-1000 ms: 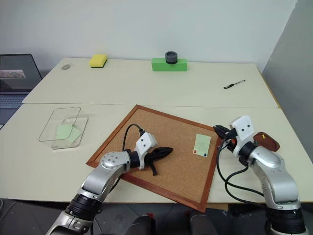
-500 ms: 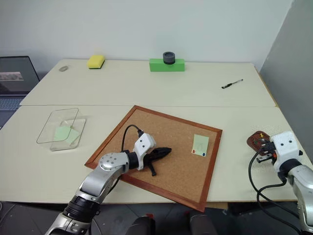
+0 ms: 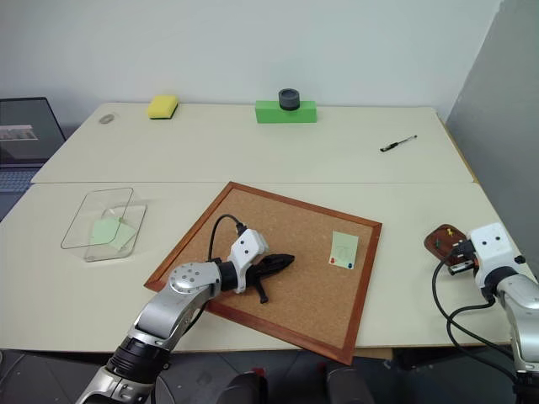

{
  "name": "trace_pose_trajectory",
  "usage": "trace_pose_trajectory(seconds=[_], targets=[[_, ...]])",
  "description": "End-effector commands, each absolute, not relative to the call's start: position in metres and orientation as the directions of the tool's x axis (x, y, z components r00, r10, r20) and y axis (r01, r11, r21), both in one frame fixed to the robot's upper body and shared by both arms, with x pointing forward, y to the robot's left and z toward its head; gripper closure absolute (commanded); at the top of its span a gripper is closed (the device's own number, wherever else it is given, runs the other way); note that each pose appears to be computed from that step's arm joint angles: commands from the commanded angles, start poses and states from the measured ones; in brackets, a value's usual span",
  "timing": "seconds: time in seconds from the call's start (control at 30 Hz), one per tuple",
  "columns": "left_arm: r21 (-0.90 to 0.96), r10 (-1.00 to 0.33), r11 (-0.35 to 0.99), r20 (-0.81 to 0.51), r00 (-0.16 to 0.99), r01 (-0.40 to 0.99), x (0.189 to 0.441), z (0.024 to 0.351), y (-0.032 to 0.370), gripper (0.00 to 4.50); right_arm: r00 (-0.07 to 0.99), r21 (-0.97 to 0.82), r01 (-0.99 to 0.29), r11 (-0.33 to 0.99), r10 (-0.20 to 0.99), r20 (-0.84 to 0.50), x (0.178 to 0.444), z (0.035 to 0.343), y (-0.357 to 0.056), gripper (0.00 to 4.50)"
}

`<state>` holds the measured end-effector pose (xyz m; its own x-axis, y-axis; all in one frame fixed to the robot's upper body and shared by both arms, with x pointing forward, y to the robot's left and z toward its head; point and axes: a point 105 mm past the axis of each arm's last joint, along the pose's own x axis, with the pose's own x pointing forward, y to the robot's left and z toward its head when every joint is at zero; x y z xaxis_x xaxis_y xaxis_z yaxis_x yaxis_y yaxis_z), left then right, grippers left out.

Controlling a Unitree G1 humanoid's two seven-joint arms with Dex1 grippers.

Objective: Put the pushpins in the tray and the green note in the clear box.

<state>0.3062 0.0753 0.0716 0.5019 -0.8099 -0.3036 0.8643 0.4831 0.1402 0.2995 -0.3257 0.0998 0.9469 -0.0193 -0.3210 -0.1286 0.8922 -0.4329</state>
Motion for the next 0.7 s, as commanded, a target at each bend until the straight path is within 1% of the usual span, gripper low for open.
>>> trace_pose_trajectory(seconds=[0.03,0.33,0.4,0.5,0.57,0.63,0.7], targets=[[0.093,-0.779,0.494,-0.394,0.487,0.865,0.299,0.047,0.085,4.5,0.952,-0.44,-0.144,0.886,0.002,-0.307,0.304,0.107,-0.324,3.71],[0.097,-0.779,0.49,-0.396,0.485,0.866,0.299,0.047,0.085,4.5,0.956,-0.439,-0.134,0.889,0.0,-0.293,0.305,0.112,-0.324,1.85],[0.099,-0.779,0.489,-0.397,0.485,0.867,0.299,0.047,0.085,4.5,0.963,-0.449,-0.123,0.885,-0.004,-0.271,0.303,0.121,-0.325,1.42],[0.1,-0.776,0.492,-0.398,0.488,0.865,0.3,0.047,0.087,4.5,0.974,-0.419,-0.138,0.897,0.045,-0.223,0.296,0.138,-0.318,0.89],[0.1,-0.775,0.494,-0.4,0.489,0.864,0.301,0.047,0.088,4.5,0.971,-0.375,-0.19,0.907,0.118,-0.207,0.29,0.141,-0.304,0.89],[0.099,-0.774,0.494,-0.402,0.489,0.864,0.302,0.046,0.089,4.5,0.952,-0.308,-0.284,0.908,0.23,-0.201,0.282,0.139,-0.277,0.89],[0.1,-0.773,0.495,-0.403,0.49,0.863,0.304,0.046,0.09,4.5,0.928,-0.26,-0.36,0.896,0.316,-0.196,0.276,0.137,-0.253,0.89]])
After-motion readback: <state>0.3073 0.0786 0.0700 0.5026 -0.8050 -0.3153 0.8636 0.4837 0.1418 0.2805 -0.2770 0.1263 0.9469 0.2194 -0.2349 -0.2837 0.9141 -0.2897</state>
